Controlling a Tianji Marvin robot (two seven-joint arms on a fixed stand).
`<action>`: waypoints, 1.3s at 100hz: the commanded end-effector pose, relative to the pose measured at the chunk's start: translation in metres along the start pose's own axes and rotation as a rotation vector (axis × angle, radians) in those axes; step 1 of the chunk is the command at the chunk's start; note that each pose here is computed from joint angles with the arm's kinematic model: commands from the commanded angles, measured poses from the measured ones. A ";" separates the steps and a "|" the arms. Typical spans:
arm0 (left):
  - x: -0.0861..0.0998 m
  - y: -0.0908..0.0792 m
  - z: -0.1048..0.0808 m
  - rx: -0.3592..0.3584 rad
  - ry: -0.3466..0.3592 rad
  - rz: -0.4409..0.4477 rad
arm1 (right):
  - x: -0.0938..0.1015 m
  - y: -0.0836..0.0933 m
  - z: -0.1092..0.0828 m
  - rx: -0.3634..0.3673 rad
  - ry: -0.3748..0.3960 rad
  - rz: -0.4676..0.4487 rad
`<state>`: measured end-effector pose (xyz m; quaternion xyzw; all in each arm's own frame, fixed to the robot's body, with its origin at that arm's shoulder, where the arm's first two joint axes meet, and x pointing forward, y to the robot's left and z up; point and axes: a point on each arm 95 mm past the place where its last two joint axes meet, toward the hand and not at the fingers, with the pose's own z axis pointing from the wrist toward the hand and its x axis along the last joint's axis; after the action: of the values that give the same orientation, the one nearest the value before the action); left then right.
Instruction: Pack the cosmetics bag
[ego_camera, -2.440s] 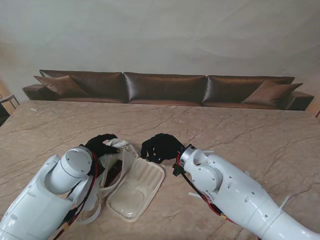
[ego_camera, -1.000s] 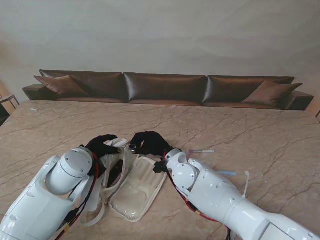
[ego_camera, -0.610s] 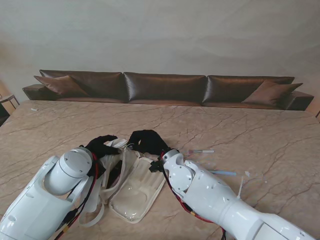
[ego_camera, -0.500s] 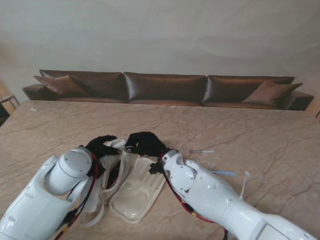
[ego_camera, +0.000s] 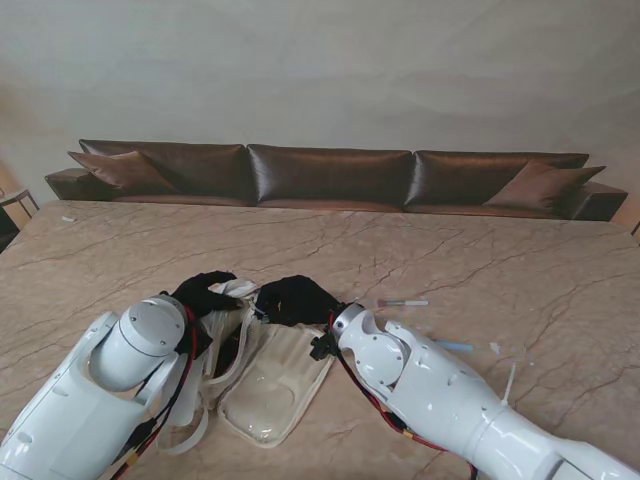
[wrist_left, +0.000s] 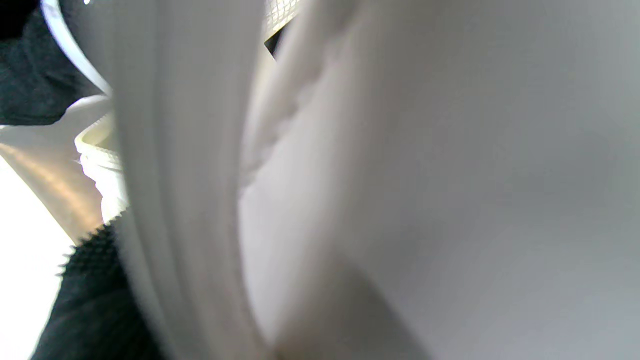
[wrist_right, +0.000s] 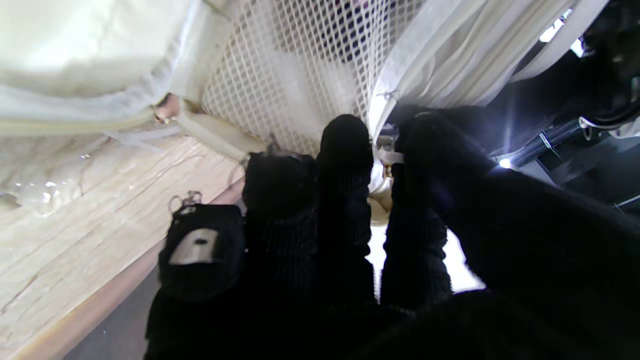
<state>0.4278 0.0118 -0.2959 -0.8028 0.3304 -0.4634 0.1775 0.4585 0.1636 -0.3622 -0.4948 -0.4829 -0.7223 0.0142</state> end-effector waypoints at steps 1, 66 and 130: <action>-0.002 0.006 -0.002 -0.022 -0.008 -0.008 | -0.003 -0.005 -0.004 0.021 -0.013 -0.008; -0.001 0.007 -0.004 -0.029 0.007 -0.004 | -0.009 -0.017 -0.002 0.063 -0.033 0.134; 0.001 -0.005 -0.012 0.005 0.122 0.172 | -0.011 -0.015 -0.001 0.041 -0.074 0.151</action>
<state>0.4223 0.0148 -0.2901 -0.7459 0.4032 -0.4903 0.2016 0.4575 0.1627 -0.3806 -0.5554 -0.4587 -0.6912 0.0577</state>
